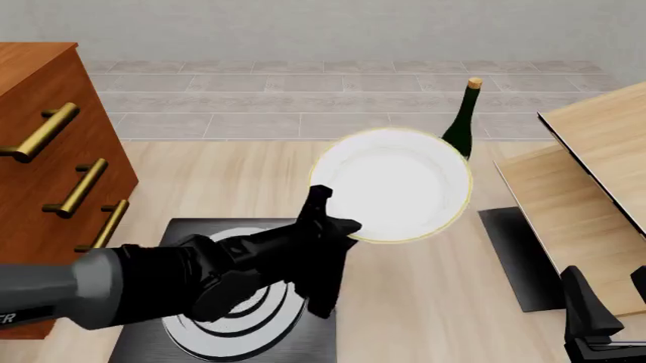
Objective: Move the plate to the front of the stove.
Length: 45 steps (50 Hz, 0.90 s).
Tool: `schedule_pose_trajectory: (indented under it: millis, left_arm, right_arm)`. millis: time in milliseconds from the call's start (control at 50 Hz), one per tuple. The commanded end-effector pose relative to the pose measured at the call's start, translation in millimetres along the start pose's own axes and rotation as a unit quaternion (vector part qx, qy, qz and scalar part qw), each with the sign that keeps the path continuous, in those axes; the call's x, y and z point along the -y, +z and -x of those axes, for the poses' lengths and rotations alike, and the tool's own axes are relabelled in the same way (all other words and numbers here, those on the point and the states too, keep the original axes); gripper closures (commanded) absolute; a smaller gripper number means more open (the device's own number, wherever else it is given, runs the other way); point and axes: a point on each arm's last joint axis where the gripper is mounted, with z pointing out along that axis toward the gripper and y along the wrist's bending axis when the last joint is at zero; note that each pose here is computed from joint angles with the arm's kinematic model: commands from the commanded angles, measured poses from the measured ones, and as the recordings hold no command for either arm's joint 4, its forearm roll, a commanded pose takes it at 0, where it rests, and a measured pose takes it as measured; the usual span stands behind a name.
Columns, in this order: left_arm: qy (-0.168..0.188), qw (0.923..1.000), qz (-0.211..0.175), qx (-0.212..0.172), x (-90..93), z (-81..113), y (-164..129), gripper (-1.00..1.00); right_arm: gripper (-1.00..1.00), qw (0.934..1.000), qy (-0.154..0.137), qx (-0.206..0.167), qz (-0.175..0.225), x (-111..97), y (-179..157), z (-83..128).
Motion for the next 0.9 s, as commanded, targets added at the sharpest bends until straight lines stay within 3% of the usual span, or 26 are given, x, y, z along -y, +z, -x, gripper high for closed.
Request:
schedule_pose_trajectory:
  millis: [20, 320, 620, 900]
  left_arm:
    - [0.003, 0.9991, 0.019, -0.037, -24.1, -23.7, -13, 1.00]
    - [-0.013, 0.9954, 0.027, -0.090, -49.7, -57.2, -26, 1.00]
    - [-0.033, 0.9882, 0.035, -0.145, -97.0, -90.9, -37, 1.00]
    - [-0.054, 0.9832, -0.010, -0.174, -105.6, -111.5, -31, 1.00]
  right_arm:
    - [-1.00, 1.0000, 0.000, 0.000, 0.000, 0, 0, 0]
    - [-1.00, 1.0000, 0.000, 0.000, 0.000, 0, 0, 0]
    - [-1.00, 1.0000, 0.000, 0.000, 0.000, 0, 0, 0]
    - [-1.00, 1.0000, 0.000, 0.000, 0.000, 0, 0, 0]
